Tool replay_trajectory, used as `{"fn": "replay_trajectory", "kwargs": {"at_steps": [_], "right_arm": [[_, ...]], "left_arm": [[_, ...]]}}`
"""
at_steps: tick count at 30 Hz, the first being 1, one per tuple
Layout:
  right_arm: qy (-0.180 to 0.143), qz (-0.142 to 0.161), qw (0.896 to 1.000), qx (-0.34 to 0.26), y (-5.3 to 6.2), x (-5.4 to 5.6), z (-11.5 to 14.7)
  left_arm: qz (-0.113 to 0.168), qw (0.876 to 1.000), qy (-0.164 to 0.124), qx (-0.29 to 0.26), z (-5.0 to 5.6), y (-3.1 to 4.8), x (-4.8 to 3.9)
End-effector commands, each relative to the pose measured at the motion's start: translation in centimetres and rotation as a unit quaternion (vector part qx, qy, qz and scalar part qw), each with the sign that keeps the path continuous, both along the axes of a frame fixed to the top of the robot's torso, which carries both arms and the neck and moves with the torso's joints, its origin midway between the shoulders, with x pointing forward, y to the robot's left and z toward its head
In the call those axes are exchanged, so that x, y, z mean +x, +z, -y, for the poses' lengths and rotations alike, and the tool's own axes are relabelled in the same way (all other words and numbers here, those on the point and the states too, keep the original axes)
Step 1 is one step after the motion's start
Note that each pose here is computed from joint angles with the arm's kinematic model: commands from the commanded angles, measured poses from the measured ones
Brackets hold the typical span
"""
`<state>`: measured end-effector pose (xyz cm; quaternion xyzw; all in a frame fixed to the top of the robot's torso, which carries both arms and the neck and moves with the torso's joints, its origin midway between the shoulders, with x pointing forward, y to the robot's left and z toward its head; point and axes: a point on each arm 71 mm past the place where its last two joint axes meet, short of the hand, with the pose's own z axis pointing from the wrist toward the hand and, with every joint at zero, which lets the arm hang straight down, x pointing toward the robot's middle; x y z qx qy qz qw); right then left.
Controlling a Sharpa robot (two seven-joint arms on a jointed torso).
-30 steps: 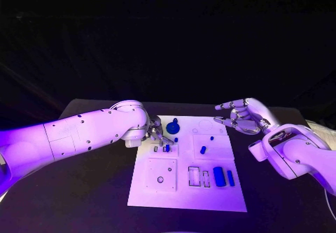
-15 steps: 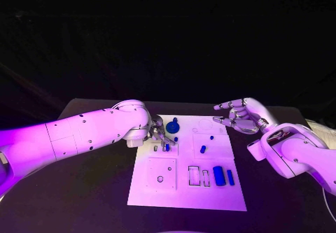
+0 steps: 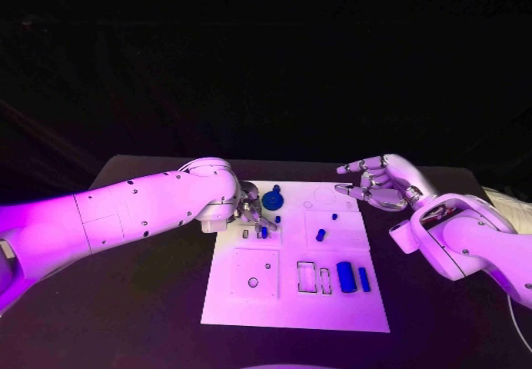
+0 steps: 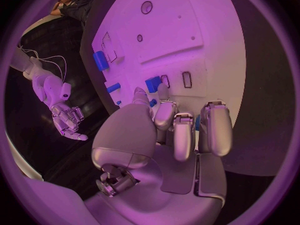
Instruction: Assemble the parts on the task board
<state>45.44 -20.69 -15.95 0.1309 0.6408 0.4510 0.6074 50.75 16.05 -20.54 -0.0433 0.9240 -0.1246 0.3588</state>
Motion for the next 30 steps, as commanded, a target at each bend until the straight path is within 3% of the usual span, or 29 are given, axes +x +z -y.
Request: {"fn": "replay_trajectory", "kwargs": {"at_steps": [1,30], "right_arm": [[0.007,-0.007,1.000,-0.004,-0.16,-0.03,-0.17],[0.011,-0.013,1.000,-0.006,-0.41,0.00,-0.39]], "left_arm": [[-0.010,1.000,-0.011,0.002,0.23,-0.04,-0.10],[-0.010,1.000,-0.016,0.000,0.70,-0.04,-0.23]]}}
